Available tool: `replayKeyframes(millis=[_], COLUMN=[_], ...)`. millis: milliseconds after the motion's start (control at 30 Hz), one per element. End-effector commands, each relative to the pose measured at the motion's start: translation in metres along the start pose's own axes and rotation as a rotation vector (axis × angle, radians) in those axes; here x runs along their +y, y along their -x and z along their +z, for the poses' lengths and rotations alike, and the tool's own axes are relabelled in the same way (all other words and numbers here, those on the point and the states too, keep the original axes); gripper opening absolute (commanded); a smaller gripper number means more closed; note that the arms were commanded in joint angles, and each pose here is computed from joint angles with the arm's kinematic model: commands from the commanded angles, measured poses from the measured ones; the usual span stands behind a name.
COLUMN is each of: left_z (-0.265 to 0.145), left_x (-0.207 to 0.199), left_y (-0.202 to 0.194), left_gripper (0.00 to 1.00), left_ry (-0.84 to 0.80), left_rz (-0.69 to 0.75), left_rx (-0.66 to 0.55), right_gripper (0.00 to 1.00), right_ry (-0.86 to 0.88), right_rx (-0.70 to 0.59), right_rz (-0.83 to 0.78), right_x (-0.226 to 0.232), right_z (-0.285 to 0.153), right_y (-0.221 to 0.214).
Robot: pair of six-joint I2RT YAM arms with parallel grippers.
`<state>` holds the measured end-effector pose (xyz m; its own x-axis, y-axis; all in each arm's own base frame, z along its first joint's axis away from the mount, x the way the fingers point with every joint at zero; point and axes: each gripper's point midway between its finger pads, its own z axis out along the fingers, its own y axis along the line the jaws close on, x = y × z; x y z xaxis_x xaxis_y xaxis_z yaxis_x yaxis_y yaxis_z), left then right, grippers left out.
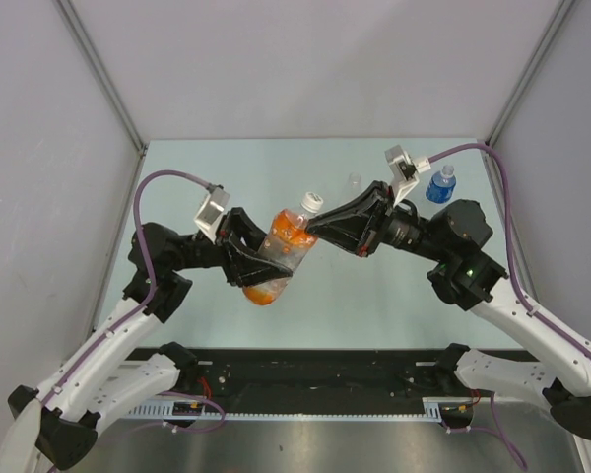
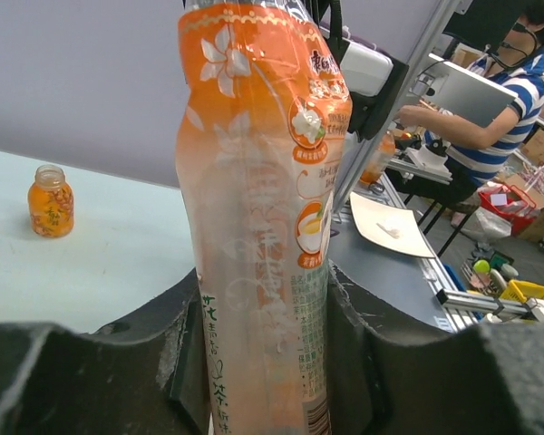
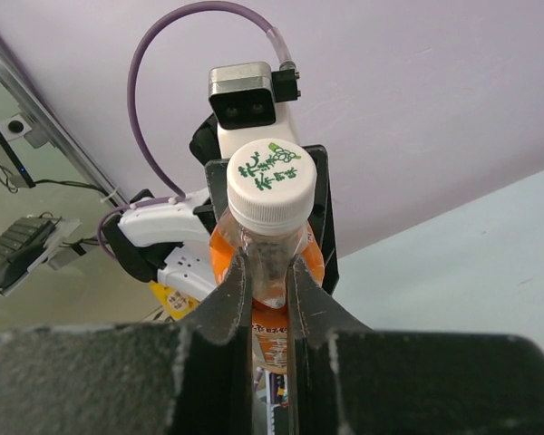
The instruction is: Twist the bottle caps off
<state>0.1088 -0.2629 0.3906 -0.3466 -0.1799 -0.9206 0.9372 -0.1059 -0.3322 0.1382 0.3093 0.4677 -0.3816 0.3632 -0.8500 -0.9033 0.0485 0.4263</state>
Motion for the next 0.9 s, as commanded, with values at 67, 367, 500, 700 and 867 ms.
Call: replayKeyframes(millis=[67, 367, 500, 700, 867], left_z=[0.000, -0.014, -0.029, -0.048, -0.055], left_x=[-0.005, 0.034, 0.065, 0.098, 0.106], left_y=[0.002, 0.006, 0.002, -0.002, -0.008], left_gripper=[0.33, 0.19, 0.00, 0.00, 0.00], left_ry=[-0.010, 0.271, 0.465, 0.734, 0.877], left_rz=[0.093, 0.185, 0.197, 0.277, 0.392], left_rx=[0.021, 0.050, 0.047, 0.039, 0.057], right_gripper=[0.47, 0.76, 0.76, 0.74, 0.74], right_ry=[0.007, -0.279, -0.424, -0.542, -0.628], right_rx=[-0.055, -0.149, -0.190, -0.233, -0.229], right_rz=[-0.031, -0.105, -0.079, -0.036, -0.031], right_x=[0.012, -0.014, -0.034, -0.051, -0.060], right_z=[-0.003, -0.039, -0.054, -0.055, -0.048], right_y=[0.014, 0.042, 0.047, 0.047, 0.041])
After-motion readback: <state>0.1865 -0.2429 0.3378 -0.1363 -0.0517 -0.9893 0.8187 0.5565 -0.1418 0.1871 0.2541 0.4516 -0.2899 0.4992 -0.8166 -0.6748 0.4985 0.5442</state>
